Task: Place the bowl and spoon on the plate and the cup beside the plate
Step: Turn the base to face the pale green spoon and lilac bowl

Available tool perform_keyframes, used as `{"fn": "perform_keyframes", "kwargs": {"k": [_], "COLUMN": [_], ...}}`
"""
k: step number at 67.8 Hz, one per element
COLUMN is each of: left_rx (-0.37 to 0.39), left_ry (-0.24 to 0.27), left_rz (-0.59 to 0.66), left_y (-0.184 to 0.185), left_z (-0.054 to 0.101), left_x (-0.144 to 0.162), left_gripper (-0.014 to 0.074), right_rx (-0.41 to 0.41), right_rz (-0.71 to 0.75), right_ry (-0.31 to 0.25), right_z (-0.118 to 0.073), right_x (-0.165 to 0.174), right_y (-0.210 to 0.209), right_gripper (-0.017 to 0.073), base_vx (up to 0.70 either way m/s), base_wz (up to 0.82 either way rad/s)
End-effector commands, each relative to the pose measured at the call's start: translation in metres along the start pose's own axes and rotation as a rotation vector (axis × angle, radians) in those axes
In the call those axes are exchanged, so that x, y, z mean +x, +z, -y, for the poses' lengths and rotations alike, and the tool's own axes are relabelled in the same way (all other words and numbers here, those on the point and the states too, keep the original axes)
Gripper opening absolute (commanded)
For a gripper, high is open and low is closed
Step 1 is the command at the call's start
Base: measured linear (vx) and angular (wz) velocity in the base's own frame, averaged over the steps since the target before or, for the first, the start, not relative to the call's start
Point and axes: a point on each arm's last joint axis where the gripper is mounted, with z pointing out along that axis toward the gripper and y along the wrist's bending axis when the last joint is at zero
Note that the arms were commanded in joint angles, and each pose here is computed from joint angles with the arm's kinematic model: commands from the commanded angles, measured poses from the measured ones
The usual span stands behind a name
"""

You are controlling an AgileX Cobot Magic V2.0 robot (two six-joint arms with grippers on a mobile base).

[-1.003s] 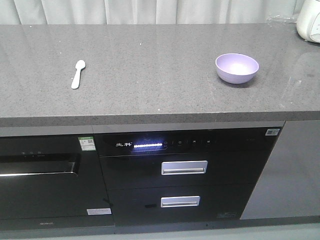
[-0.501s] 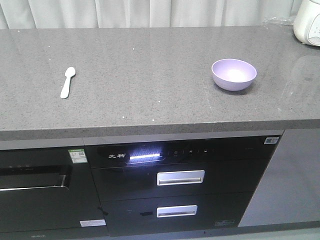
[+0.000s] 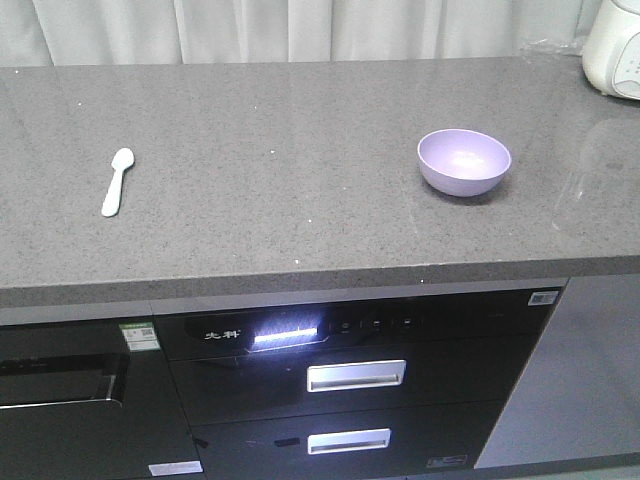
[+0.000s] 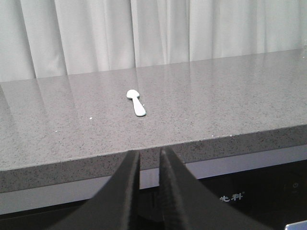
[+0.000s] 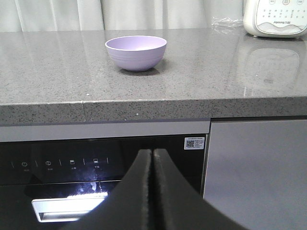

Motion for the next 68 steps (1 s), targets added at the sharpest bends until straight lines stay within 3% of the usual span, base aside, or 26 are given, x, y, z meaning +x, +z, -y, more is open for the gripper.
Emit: {"fn": "perform_keyframes", "kwargs": {"k": [1, 68], "left_rx": [-0.012, -0.012], "left_ry": [-0.008, -0.008], "left_rz": [0.091, 0.091], "left_y": [-0.0019, -0.0019], "left_z": [-0.0011, -0.0011], "left_x": [-0.0097, -0.0097], "left_gripper": [0.0111, 0.0111], "right_rx": [0.003, 0.003], "right_rz": [0.079, 0.079], "right_ry": [-0.012, -0.012], "right_z": [0.0001, 0.0001], "right_x": [-0.0057, -0.0057], "right_y": [-0.0007, -0.0007], "right_gripper": [-0.0003, -0.0003], "base_vx": [0.07, 0.06], "base_wz": [-0.01, 0.00]}}
